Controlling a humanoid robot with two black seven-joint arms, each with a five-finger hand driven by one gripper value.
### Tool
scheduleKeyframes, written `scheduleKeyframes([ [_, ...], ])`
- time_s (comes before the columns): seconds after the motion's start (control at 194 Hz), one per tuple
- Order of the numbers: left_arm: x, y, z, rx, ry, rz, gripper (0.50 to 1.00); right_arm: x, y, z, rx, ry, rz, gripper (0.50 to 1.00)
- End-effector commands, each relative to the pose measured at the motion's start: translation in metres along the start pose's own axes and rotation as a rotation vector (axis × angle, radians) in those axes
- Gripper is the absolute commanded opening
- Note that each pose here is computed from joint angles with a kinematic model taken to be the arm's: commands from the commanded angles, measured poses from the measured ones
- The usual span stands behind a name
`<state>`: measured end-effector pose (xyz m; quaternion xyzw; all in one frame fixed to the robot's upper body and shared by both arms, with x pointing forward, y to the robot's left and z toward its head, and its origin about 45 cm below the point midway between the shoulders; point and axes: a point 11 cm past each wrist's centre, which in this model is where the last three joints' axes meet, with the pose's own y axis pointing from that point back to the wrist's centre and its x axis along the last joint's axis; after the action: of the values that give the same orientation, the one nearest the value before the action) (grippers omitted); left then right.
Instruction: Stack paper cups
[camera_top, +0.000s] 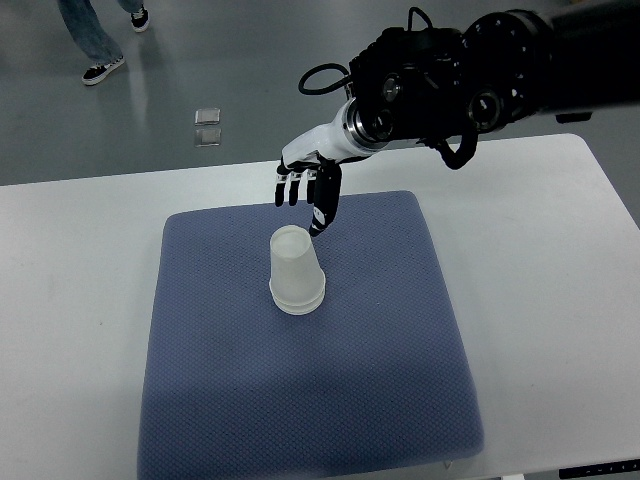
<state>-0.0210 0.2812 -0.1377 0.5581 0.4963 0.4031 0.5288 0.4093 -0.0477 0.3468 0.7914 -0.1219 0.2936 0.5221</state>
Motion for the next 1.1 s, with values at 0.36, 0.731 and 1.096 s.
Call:
scheduleKeyframes([
  [0.36,-0.001,-0.001,-0.005,0.008,0.001,0.0,1.0,0.05,0.001,0.016,0.232,-0.46,0.248,0.787],
  [0.731,-0.001,-0.001,-0.005,0.009,0.001,0.0,1.0,0.06,-0.01,0.142,0.477,-1.208,0.581,0.789],
  [1.096,-0.002,-0.001,-0.005,0.01,-0.002,-0.004,1.0,-0.008,-0.044,0.212,0.591,-1.742,0.676,0.915],
])
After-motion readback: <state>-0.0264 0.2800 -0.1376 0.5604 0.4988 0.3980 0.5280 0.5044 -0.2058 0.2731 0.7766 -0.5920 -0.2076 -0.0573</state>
